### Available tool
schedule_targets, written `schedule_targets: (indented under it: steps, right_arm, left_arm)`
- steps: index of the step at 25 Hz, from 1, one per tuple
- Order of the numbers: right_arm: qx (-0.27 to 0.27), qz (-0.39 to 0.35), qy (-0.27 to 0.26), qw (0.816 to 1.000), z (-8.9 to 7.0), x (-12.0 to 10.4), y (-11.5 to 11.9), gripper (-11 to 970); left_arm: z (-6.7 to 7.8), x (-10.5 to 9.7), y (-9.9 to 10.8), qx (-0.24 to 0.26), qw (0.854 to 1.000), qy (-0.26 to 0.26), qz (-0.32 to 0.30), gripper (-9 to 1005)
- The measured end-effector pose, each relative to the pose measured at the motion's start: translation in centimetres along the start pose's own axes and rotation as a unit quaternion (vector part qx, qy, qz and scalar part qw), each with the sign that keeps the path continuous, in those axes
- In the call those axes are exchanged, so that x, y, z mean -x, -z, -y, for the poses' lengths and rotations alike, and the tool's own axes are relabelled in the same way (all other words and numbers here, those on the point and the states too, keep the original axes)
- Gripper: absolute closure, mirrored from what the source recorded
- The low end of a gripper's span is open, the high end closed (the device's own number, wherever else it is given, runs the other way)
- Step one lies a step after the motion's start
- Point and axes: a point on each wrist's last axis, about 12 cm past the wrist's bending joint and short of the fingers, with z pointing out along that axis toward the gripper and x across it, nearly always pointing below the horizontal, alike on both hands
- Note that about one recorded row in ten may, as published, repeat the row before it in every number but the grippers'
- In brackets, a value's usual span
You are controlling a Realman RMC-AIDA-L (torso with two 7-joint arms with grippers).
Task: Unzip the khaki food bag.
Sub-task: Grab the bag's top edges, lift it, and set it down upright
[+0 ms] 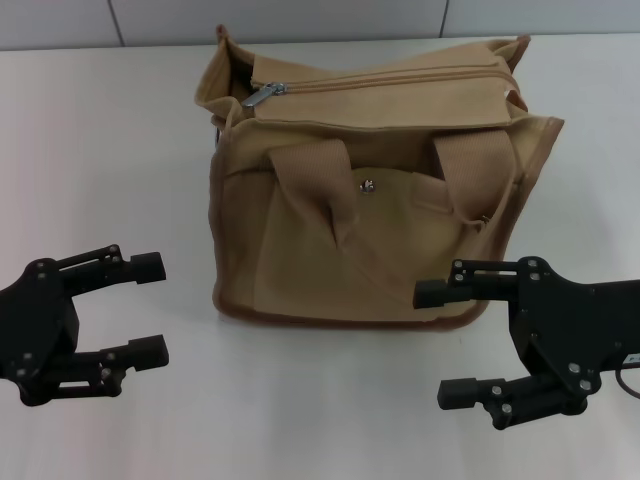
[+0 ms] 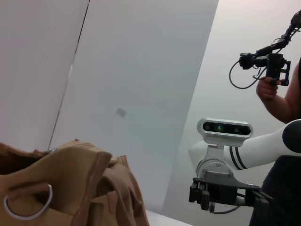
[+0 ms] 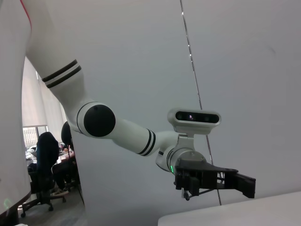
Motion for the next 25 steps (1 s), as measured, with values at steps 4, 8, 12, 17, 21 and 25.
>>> schedule_targets:
  steps: [4, 8, 12, 17, 21, 25]
  right_arm:
    - [0.001, 0.0, 0.003, 1.0, 0.3, 0.2, -0.2, 156]
    - [0.002, -0.001, 0.004, 1.0, 0.4, 0.3, -0.3, 157]
    - [-0.001, -0.001, 0.004, 1.0, 0.5, 0.3, -0.3, 158]
    - [-0.018, 0.0, 0.001, 1.0, 0.8, 0.1, -0.3, 159]
    - [-0.021, 0.0, -0.002, 1.0, 0.8, -0.1, -0.3, 160]
    - [-0.023, 0.001, -0.004, 1.0, 0.7, -0.2, -0.3, 161]
  left_arm:
    - [0.0, 0.0, -0.3, -0.004, 1.0, 0.0, 0.0, 153]
    - [0.0, -0.1, -0.4, -0.006, 1.0, 0.001, 0.0, 154]
    - [0.0, -0.2, -0.5, -0.006, 1.0, 0.003, -0.001, 153]
    - [-0.5, -1.5, -1.3, 0.034, 0.999, 0.0, -0.006, 153]
    - [-0.8, -2.4, -2.3, 0.062, 0.998, -0.012, -0.008, 153]
    - [-1.6, -3.6, -2.8, 0.121, 0.992, -0.018, -0.019, 154]
